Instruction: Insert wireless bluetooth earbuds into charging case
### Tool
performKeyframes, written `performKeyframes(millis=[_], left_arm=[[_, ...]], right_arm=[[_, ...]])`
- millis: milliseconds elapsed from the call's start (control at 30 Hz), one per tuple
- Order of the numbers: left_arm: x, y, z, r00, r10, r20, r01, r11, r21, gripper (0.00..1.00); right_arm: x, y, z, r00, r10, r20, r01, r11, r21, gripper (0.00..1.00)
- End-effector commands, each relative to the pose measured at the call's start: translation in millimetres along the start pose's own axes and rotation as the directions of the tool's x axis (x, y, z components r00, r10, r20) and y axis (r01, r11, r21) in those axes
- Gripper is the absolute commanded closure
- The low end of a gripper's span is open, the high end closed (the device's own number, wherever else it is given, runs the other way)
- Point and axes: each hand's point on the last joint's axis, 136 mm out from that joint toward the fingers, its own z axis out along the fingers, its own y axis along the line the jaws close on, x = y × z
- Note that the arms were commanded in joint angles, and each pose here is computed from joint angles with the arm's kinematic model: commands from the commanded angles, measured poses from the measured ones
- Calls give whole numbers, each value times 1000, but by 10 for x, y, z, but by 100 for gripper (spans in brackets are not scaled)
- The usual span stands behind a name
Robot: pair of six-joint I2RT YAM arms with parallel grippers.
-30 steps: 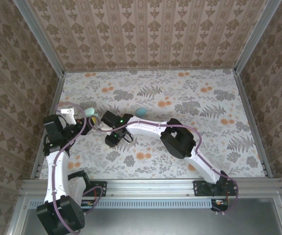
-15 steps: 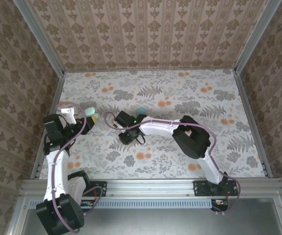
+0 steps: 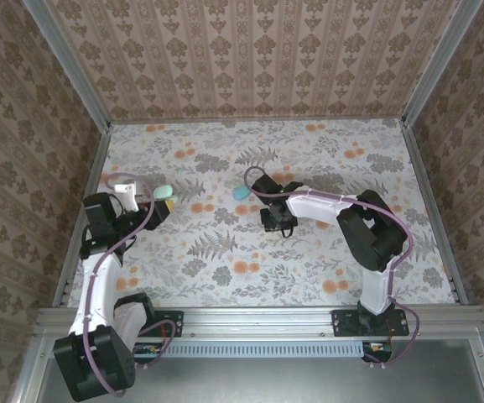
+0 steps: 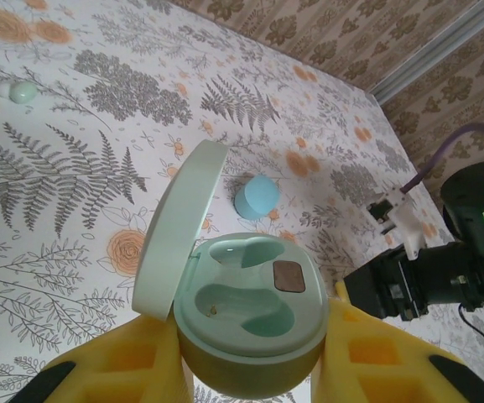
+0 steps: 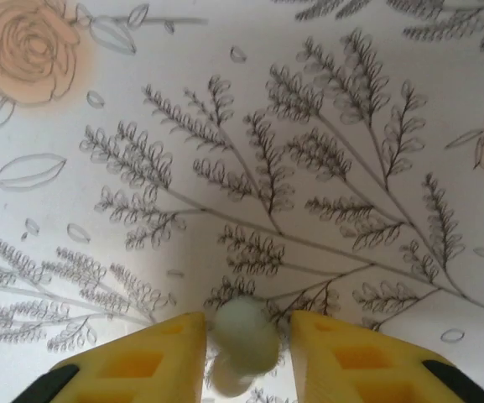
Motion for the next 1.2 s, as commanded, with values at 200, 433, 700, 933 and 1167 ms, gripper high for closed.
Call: performKeyframes(millis=[200,433,700,933,1167], left_arm=[[-55,-76,62,1000,24,-5,-23,1000,13,100],[-28,-95,114,1000,27,-14,-26,999,22,100],[-4,-195,211,998,48,-40,-46,997,54,100],[47,-295,299,995,77,-64,-72,994,82,100],[69,-329,322,993,89,-72,-82,992,91,100]], right_arm=[[26,360,-378,994,111,-21,-113,970,-214,52],[-54,227,-666,981,188,48,-167,944,-286,51],[15,-61,-379,940,339,-41,-334,888,-315,56],[-43,31,-111,917,391,-81,-393,848,-355,61],[-46,70,73,913,393,-111,-406,848,-340,65]])
